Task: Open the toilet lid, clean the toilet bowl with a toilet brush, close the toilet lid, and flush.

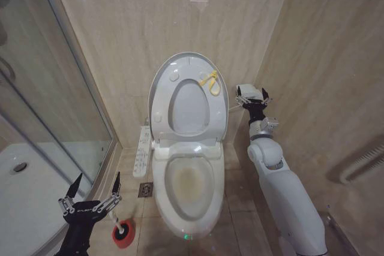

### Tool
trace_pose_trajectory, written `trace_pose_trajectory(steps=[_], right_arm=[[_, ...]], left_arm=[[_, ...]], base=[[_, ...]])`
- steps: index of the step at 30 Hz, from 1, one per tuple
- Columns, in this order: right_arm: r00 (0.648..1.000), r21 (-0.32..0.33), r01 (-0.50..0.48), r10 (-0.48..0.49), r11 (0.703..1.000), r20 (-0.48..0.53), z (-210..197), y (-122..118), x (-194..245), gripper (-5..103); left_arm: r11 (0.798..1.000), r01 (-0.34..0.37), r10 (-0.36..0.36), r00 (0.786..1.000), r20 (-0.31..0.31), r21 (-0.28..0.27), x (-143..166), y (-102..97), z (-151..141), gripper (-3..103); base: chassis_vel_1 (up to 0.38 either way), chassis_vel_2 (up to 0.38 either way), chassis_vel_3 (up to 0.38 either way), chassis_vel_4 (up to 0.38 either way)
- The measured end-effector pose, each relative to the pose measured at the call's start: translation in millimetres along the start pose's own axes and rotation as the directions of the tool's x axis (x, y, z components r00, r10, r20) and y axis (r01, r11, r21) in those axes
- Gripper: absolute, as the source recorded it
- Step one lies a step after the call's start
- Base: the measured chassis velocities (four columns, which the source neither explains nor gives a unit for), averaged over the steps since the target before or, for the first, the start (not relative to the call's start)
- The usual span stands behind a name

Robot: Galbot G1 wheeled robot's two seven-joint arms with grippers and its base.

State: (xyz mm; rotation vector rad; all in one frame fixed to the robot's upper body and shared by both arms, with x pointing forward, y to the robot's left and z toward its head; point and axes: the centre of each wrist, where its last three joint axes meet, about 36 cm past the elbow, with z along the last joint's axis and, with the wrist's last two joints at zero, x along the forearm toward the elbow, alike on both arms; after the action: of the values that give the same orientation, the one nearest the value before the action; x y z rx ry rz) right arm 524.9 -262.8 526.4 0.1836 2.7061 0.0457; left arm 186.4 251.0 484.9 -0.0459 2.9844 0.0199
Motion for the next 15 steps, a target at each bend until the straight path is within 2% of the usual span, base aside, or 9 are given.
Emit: trace_pose_trajectory(steps=[3, 7, 11, 15], right_arm=[[1.000, 0.051, -0.029, 0.029, 0.998, 0.007, 1.2, -6.7, 3.3, 100], [0.999, 0.112, -0.043, 0.041, 0.993, 0.018, -0.7, -16.8, 8.1, 100], [1.000, 0.163, -0.021, 0.019, 0.986, 0.015, -7.3, -25.5, 9.1, 100], [1.000, 0.190, 0.004, -0.006, 0.982, 0.011, -13.0, -23.0, 0.3, 100]], left_arm=[[1.000, 0.000, 0.000, 1.000, 0.000, 0.000, 0.0, 0.0, 0.0, 100], [1.000, 0.000, 0.000, 1.000, 0.000, 0.000, 0.0, 0.0, 0.0, 100], [1.000, 0.000, 0.000, 1.000, 0.000, 0.000, 0.0, 0.0, 0.0, 100], [1.000, 0.000, 0.000, 1.000, 0.000, 0.000, 0.0, 0.0, 0.0, 100]], base=[[-0.185, 0.179, 0.194, -0.191], [-0.137, 0.144, 0.043, -0.125], [-0.002, 0.024, 0.012, 0.034], [0.039, -0.081, -0.029, 0.053]])
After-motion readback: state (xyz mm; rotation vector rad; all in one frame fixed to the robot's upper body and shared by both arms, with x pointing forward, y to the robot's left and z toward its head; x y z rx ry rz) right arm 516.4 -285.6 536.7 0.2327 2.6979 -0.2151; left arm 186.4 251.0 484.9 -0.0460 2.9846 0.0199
